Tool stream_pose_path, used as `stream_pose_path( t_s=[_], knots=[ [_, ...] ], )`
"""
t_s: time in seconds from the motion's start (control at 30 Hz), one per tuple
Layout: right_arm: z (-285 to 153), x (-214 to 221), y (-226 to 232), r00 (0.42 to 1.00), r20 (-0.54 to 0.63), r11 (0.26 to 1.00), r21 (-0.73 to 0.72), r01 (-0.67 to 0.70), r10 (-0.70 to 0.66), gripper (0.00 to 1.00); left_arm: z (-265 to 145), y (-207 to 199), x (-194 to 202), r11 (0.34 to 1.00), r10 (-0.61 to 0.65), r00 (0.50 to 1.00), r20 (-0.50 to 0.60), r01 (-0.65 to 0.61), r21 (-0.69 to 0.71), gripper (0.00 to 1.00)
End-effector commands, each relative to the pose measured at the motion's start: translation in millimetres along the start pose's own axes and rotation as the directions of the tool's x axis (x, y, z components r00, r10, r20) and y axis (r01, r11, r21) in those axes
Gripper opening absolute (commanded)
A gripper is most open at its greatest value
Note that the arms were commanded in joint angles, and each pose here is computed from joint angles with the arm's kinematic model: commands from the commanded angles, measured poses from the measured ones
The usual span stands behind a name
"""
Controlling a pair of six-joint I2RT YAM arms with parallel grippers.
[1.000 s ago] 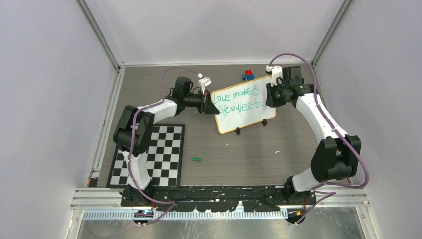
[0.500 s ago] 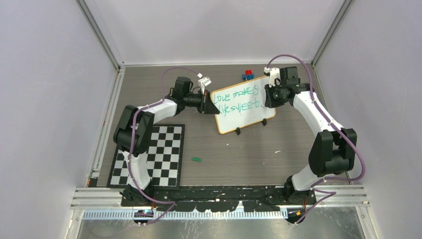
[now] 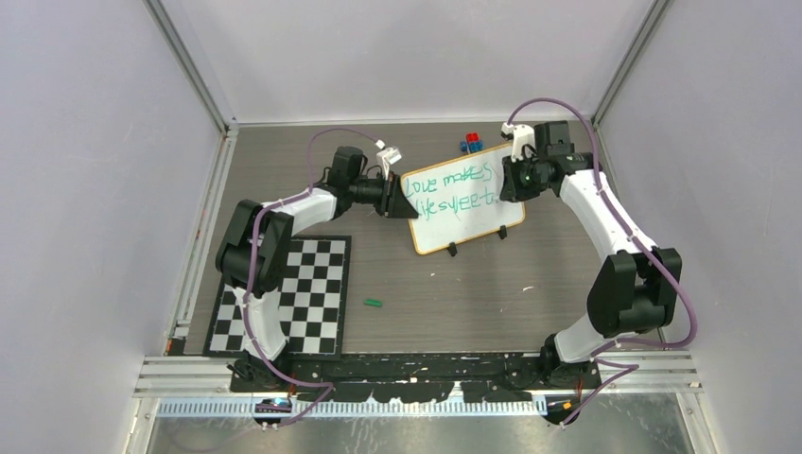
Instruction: Write a sentence on the whiteboard
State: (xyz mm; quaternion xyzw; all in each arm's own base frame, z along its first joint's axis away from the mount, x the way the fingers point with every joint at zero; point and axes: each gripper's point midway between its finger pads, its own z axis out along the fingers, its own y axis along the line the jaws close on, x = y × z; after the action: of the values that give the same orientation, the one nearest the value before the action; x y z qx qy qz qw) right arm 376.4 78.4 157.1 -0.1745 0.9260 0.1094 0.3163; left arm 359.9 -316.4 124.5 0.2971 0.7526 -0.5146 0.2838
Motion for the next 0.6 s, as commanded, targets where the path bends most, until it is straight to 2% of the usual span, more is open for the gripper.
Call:
stream_pose_path(
  t_s=[0.0,0.2,0.43,0.57],
  knots=[
    [-44,-34,25,0.993,0.121,0.996,-0.087,0.019,-0.009,0.00,-8,-21,-23,0.998,0.056,0.998,0.037,-0.057,0.008,0.36],
    [-77,-47,52,0.985,0.172,0.981,-0.192,0.011,0.023,0.00,-26,-44,-39,0.995,0.100,0.994,0.047,-0.100,-0.003,0.55],
    [-98,-53,78,0.975,0.200,0.955,-0.294,-0.032,0.094,0.00,-92,-56,-29,0.980,0.171,0.985,0.002,-0.170,-0.107,0.60],
    [-96,-47,93,0.975,0.182,0.935,-0.349,-0.057,0.127,0.00,-129,-65,3,0.945,0.272,0.954,-0.125,-0.289,-0.152,0.60]
  ],
)
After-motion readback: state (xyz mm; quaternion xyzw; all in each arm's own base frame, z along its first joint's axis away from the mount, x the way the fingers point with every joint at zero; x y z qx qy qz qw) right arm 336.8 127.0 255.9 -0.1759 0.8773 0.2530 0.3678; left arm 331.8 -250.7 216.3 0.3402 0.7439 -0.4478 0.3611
